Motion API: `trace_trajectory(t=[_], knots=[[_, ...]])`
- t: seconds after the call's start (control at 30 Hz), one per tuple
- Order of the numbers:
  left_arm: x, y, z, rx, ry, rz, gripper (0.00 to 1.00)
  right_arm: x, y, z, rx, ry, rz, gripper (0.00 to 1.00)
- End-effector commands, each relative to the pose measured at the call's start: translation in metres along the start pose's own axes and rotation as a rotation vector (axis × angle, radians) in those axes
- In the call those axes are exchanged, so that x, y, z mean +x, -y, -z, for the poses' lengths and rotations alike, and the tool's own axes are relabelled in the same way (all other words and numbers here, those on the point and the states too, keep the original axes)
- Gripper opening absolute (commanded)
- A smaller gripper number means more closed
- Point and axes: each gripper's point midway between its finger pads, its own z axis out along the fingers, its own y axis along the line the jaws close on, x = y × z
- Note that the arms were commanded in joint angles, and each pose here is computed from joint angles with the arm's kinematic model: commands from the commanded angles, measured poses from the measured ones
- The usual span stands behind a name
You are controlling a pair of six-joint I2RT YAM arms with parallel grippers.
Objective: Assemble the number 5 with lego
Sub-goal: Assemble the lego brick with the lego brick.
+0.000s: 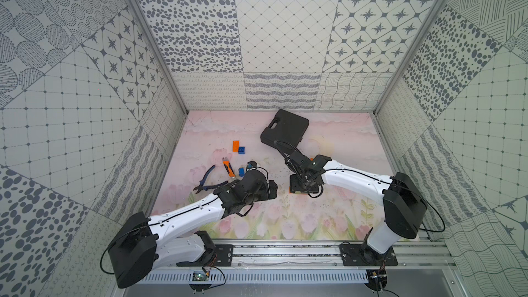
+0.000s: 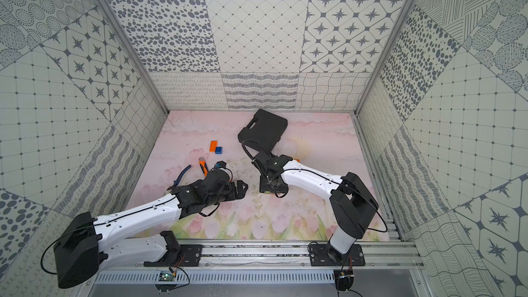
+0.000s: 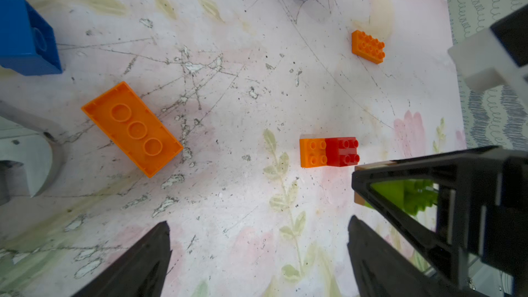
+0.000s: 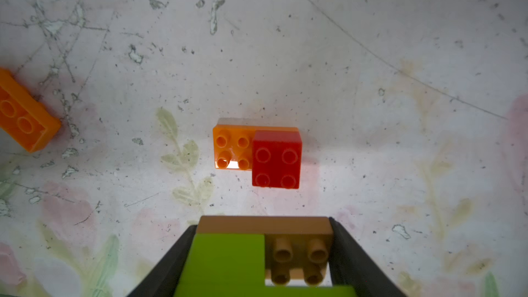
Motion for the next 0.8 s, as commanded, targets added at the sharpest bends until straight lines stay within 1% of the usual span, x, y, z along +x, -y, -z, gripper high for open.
trace_trajectory(t=[0.0, 0.3, 0.77], knots=[[-0.004, 0.022, -0.005, 0.086, -0.02, -0.023, 1.0, -0.006, -0.003, -0.004, -0.019, -0.011, 0.021, 0.66], [-0.005, 0.028, -0.009, 0.091, -0.031, -0.029, 1.0, -0.014, -0.008, -0.019, -0.009, -0.04, 0.047, 0.66], [-0.007, 0.023, -0.005, 0.076, -0.012, -0.018, 1.0, -0.026, -0.013, -0.027, 0.017, -0.027, 0.053, 0.67]])
